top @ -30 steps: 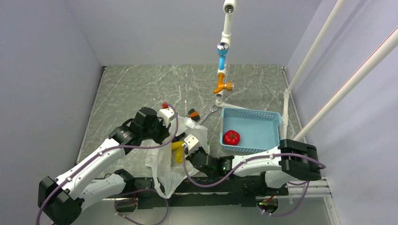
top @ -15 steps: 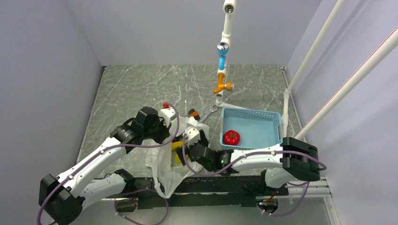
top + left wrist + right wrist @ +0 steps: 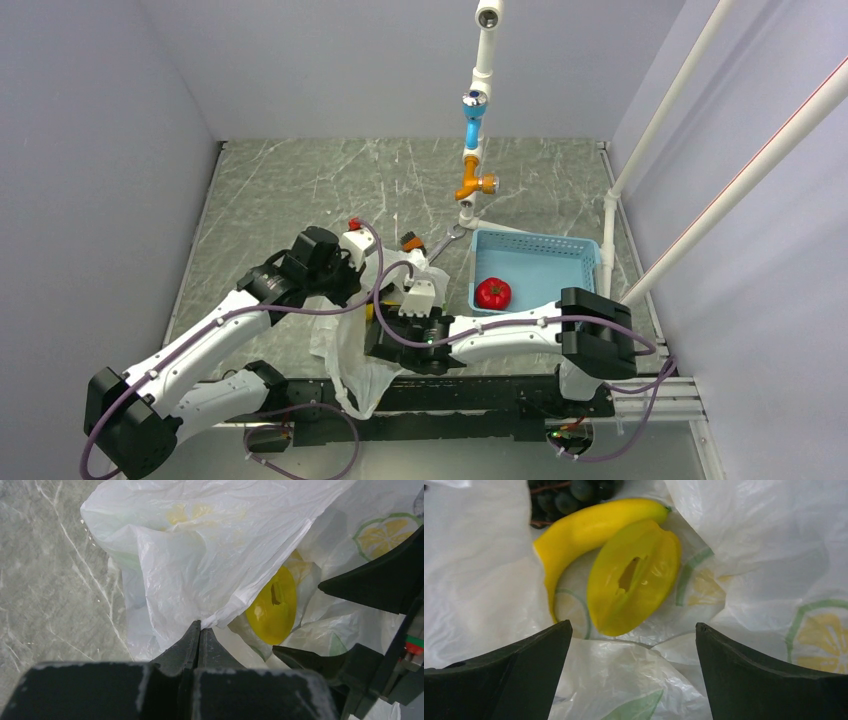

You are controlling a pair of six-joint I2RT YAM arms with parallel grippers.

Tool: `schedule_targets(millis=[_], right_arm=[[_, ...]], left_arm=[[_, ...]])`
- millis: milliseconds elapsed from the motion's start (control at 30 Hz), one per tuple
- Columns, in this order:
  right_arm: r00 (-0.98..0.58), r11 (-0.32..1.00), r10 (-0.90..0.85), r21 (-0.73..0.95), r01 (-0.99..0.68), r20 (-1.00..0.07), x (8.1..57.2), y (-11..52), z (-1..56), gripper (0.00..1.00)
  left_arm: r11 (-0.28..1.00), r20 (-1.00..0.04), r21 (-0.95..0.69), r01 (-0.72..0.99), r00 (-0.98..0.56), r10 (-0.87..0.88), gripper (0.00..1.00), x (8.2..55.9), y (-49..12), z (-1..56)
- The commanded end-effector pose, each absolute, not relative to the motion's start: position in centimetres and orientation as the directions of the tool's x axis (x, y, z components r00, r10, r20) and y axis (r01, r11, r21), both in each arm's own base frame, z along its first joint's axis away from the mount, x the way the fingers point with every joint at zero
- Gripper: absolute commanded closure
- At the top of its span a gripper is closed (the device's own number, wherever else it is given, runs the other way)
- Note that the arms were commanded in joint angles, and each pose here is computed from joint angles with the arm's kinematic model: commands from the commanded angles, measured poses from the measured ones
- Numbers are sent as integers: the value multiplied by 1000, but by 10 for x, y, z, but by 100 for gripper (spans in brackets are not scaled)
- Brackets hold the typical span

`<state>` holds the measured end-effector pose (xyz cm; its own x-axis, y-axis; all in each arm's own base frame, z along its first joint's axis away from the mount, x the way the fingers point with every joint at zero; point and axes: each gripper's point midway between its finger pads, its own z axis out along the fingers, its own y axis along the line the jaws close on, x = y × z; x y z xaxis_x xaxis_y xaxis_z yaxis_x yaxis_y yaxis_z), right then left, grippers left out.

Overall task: Take the fake fruits out of the plastic bag
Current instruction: Take out the fake fruit from the plastic bag.

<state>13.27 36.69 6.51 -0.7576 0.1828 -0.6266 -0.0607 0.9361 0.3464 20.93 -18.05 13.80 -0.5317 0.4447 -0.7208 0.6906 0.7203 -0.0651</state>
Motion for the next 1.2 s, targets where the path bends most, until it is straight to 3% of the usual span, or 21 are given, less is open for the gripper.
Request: schedule_targets(millis=[0, 200, 533, 633, 800, 933, 1167], right_arm=[[-710, 932, 287, 359, 51, -644, 141, 358, 61, 5], [-647, 927, 306, 374, 35, -699, 157, 366, 72, 11], [-664, 926, 309, 375, 46, -681, 162, 381, 60, 23], [-670, 931, 295, 363, 40, -681, 162, 385, 59, 32], [-668, 931, 291, 364, 33, -685, 162, 383, 61, 58], [-662, 919, 303, 394, 13, -685, 161, 383, 74, 64], [-634, 883, 313, 463, -80, -707, 163, 382, 108, 66]], left_arm=[[713, -762, -48, 699, -488, 427, 100, 216, -187, 159], [715, -759, -48, 698, -490, 428, 100, 215, -186, 158], [718, -770, -39, 694, -479, 422, 100, 215, -185, 161], [719, -769, -38, 694, -479, 422, 100, 216, -185, 161], [719, -765, -37, 694, -482, 426, 100, 215, -185, 160], [719, -765, -37, 694, -483, 426, 100, 216, -185, 160], [722, -749, -37, 691, -498, 438, 100, 217, -185, 155]])
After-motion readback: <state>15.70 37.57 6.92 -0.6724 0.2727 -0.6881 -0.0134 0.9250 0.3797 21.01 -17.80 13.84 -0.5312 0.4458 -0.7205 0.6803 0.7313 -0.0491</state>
